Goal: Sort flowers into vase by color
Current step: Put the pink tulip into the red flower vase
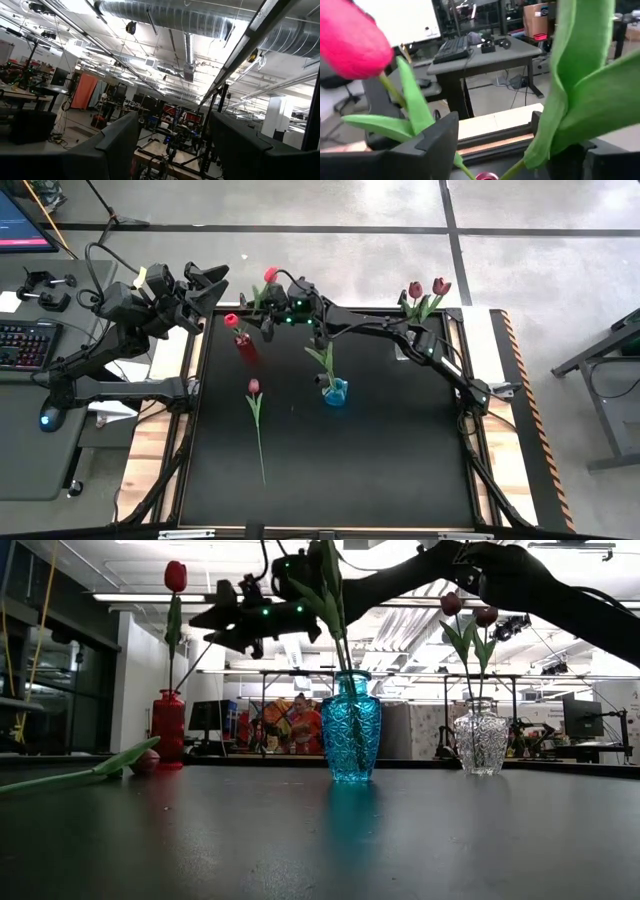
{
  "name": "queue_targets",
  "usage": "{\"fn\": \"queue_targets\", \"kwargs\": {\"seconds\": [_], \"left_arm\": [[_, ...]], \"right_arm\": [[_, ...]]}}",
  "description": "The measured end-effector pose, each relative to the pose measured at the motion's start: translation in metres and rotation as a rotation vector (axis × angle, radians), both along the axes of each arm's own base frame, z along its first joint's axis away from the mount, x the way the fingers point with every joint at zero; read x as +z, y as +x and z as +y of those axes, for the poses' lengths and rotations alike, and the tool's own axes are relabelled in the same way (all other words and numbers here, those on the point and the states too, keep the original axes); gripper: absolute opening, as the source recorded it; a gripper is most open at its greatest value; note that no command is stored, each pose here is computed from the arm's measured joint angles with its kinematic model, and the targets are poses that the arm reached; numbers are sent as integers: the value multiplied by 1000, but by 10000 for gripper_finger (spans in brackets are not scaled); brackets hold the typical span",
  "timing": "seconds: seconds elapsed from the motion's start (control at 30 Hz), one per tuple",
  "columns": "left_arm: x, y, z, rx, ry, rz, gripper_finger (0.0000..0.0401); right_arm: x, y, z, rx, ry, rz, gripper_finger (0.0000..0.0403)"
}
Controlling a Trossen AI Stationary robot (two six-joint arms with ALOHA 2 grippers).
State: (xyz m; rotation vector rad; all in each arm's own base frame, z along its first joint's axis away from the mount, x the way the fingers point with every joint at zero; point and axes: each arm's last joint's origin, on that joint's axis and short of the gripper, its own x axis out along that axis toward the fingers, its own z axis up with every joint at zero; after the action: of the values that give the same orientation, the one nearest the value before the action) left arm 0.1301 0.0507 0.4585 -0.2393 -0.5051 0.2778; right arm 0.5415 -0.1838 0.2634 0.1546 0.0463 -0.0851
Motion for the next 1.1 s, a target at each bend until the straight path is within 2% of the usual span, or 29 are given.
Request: {"fn": "queue_targets", "kwargs": {"seconds": [0.17, 0.33, 0.63, 0.83, 0.97, 1.1], "left_arm": [[0, 0, 0, 0, 0, 0, 232], [0, 0, 0, 0, 0, 0, 232], [0, 0, 0, 0, 0, 1, 232], [0, 0, 0, 0, 0, 0, 232], [-1, 0, 0, 5, -6, 6, 232], [-15, 8, 5, 63, -84, 138, 232]], "right_arm": [[8, 2, 6, 60, -22, -1, 242], [8, 4, 12, 54, 5, -10, 243], [26, 3, 12, 60, 79, -194, 243], [12, 4, 11, 31, 45, -59, 243], [14, 4, 13, 31, 24, -74, 243], [15, 5, 14, 32, 9, -84, 243]]}}
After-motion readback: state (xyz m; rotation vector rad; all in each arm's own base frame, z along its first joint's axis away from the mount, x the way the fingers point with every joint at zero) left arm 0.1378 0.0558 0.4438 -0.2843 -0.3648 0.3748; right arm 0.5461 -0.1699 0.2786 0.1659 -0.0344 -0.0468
